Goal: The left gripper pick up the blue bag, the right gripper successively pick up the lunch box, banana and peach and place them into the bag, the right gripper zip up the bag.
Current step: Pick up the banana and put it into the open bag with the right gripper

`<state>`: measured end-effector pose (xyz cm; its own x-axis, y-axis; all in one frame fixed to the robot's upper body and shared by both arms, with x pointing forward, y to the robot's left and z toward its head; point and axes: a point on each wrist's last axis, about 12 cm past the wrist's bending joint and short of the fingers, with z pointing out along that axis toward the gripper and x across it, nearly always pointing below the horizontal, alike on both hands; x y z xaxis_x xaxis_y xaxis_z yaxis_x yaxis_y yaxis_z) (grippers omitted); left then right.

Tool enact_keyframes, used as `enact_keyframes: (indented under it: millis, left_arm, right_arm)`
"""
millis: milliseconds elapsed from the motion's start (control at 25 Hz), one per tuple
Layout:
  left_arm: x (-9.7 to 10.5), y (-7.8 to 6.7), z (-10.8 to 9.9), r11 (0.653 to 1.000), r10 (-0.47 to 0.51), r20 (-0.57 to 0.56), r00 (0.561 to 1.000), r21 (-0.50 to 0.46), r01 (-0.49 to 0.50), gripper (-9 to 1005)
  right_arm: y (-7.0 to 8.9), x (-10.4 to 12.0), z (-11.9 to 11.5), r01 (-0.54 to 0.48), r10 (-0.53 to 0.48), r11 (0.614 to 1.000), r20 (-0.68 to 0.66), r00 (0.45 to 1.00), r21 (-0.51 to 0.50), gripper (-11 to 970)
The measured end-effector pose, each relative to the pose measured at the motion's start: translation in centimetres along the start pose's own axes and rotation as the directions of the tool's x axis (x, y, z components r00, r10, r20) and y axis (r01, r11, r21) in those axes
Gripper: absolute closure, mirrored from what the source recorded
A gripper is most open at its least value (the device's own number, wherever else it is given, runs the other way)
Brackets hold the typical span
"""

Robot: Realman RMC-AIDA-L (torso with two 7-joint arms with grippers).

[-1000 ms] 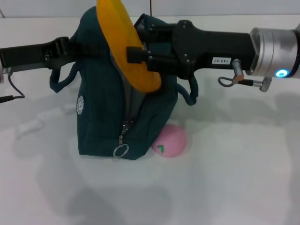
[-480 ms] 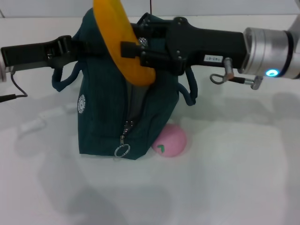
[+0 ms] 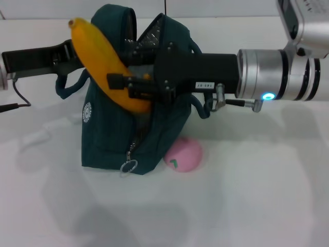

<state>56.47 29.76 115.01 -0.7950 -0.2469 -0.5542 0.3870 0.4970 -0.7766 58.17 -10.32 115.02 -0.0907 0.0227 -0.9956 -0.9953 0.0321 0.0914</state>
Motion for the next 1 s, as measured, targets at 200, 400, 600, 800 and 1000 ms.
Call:
enact_keyframes:
  millis: [200,400,600,800,1000]
  left_arm:
    - [0.0,0.2,-0.4,1.000,-0.002,0.003,1.000,-0.010,0.002,960]
    - [0.3,0.5,-0.9,1.000,-0.010,0.005,1.000,-0.021,0.010,960]
    - [0.3,0.6,-1.0,1.000,-0.010,0.005,1.000,-0.023,0.010,959]
    - [0.5,0.7,-1.1,1.000,-0.011,0.007,1.000,-0.026,0.011,959]
    - [0.7,0.8,-1.3,0.999,-0.015,0.010,1.000,-0.029,0.016,960]
  right_arm:
    - [0.2,0.7,-0.6,0.002,-0.002,1.000,0.010,1.000,0.029,512]
    - [0.2,1.2,-1.4,-0.017,0.015,0.997,0.027,1.000,0.075,510]
    - [0.1,1.7,-2.1,-0.040,0.035,0.992,0.043,0.998,0.120,509]
    - [-0.2,2.0,-2.2,-0.063,0.058,0.986,0.033,0.998,0.153,507]
    - [-0.1,2.1,-2.1,-0.063,0.059,0.987,0.031,0.998,0.149,506]
